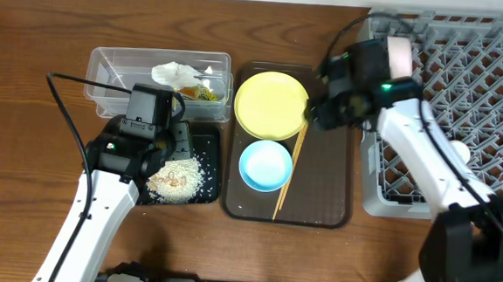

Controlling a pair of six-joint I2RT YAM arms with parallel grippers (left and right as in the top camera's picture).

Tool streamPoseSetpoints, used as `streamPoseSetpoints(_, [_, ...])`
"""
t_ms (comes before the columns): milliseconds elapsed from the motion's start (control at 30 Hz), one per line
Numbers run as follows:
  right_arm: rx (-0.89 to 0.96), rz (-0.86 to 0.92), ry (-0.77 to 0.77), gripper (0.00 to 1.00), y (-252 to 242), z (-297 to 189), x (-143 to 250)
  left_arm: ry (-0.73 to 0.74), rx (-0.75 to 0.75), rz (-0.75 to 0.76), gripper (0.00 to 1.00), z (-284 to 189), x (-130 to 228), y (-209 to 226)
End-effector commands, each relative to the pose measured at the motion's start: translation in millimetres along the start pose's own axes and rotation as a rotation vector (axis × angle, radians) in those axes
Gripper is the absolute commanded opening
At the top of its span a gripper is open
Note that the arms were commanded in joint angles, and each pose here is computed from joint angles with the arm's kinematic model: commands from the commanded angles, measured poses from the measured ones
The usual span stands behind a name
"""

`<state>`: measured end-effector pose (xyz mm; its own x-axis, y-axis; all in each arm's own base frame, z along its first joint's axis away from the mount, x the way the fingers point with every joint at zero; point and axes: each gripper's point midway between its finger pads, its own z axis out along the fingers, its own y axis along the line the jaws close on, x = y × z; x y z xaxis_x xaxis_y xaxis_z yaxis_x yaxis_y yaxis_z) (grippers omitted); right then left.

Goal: Sort waste into correct bins and load items into the dishwasher rack
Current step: 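Reach right gripper to the light-blue bowl and grasp it, then carry the blue bowl with right gripper into the dish rack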

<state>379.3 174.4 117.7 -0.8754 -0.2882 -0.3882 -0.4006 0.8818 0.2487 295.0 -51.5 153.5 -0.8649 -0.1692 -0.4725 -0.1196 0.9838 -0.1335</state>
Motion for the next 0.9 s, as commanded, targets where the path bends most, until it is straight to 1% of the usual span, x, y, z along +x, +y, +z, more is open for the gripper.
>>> streamPoseSetpoints(0, [-0.137, 0.015, 0.133, 0.66, 40, 25, 27, -0.003, -0.009, 0.006, 0.56, -1, -2, 2])
streamPoseSetpoints(33, [-0.139, 0.012, 0.170, 0.64, 44, 31, 35, -0.003, -0.009, 0.006, 0.56, -1, -2, 2])
streamPoseSetpoints(133, [-0.125, 0.015, 0.268, 0.52, 49, 49, 57, -0.003, -0.009, 0.006, 0.57, -1, -2, 2])
streamPoseSetpoints(200, [-0.090, 0.043, 0.323, 0.47, 48, 63, 69, -0.003, -0.009, 0.006, 0.56, -1, -2, 2])
streamPoseSetpoints(233, [-0.079, 0.054, 0.345, 0.45, 48, 68, 74, -0.003, -0.009, 0.006, 0.57, -1, -2, 2])
streamPoseSetpoints(267, [-0.075, 0.061, 0.361, 0.40, 48, 73, 78, -0.003, -0.009, 0.006, 0.57, -1, -2, 2])
streamPoseSetpoints(367, [-0.070, 0.081, 0.390, 0.29, 47, 86, 84, -0.003, -0.009, 0.006, 0.56, -1, -2, 2])
streamPoseSetpoints(400, [-0.069, 0.082, 0.396, 0.22, 47, 88, 86, -0.003, -0.009, 0.006, 0.57, -1, -2, 2])
streamPoseSetpoints(433, [-0.069, 0.083, 0.397, 0.11, 47, 88, 86, -0.003, -0.009, 0.006, 0.56, -1, -2, 2])
streamPoseSetpoints(467, [-0.070, 0.082, 0.394, 0.04, 47, 88, 85, -0.003, -0.009, 0.006, 0.57, -1, -2, 2])
streamPoseSetpoints(500, [-0.070, 0.080, 0.386, 0.01, 47, 88, 83, -0.003, -0.009, 0.006, 0.57, -1, -2, 2])
streamPoseSetpoints(600, [-0.072, 0.080, 0.346, 0.01, 46, 80, 71, -0.003, -0.009, 0.006, 0.56, -1, -2, 2])
streamPoseSetpoints(667, [-0.059, 0.082, 0.290, 0.01, 40, 68, 54, -0.003, -0.009, 0.006, 0.57, -1, -2, 2])
streamPoseSetpoints(767, [0.004, 0.087, 0.171, 0.01, 22, 37, 21, -0.003, -0.009, 0.006, 0.57, -1, -2, 2])
streamPoseSetpoints(867, [0.129, 0.105, 0.018, 0.01, -11, -6, -15, -0.003, -0.009, 0.006, 0.57, -1, -2, 2])
